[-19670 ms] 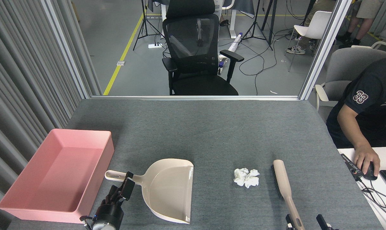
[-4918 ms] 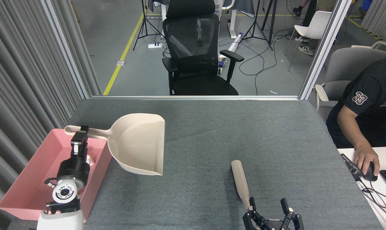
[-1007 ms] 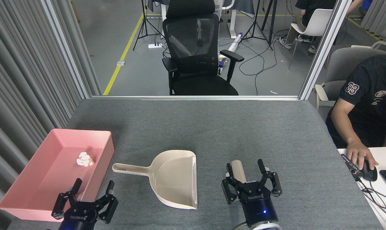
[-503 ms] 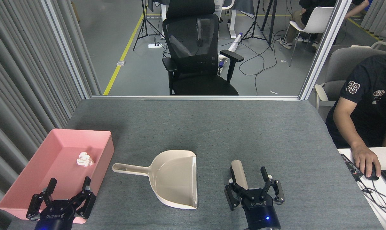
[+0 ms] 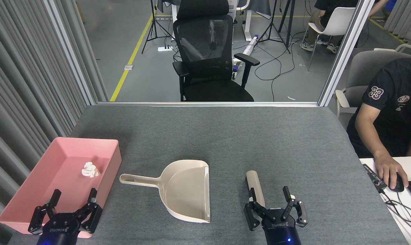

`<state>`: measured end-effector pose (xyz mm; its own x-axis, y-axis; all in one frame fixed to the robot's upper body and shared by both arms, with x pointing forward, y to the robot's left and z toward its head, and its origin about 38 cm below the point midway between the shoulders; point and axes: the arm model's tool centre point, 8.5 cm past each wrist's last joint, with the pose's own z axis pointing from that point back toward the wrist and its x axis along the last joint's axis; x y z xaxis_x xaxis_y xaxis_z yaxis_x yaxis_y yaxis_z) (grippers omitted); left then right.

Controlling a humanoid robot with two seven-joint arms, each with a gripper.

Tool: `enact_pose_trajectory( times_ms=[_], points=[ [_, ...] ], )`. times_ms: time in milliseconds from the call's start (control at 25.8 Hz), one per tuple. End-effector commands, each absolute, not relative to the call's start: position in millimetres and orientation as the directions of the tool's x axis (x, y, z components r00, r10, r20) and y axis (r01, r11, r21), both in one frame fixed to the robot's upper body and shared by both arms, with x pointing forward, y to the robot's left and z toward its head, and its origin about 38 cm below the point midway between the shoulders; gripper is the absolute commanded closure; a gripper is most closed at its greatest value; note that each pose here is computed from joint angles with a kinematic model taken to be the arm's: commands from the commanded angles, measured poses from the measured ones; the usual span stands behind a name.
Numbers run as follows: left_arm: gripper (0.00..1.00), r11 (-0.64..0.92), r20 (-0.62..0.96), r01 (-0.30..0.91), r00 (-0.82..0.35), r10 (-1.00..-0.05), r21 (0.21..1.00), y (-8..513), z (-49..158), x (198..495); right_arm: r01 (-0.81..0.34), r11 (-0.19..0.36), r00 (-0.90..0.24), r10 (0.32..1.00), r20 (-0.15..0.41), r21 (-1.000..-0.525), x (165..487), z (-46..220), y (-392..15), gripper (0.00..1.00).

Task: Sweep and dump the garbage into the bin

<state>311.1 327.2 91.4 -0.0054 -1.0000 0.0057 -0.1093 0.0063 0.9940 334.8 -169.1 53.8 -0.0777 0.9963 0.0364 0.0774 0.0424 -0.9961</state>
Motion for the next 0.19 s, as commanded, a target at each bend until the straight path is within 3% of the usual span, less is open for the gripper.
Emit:
enact_pose_trajectory(
  times_ms=[0, 155],
  points=[
    [0.01, 0.005, 0.003, -0.108, -0.012, -1.000, 0.994, 326.7, 91.2, 310.8, 0.077, 0.060, -0.073, 0.996, 0.054, -0.995, 331.0, 53.9, -164.8, 0.02],
    [0.01, 0.005, 0.003, -0.108, -0.012, -1.000, 0.994, 326.7, 91.2, 310.8, 0.074, 0.060, -0.069, 0.996, 0.055, -0.995, 328.9, 52.2, -164.0, 0.02]
  ],
)
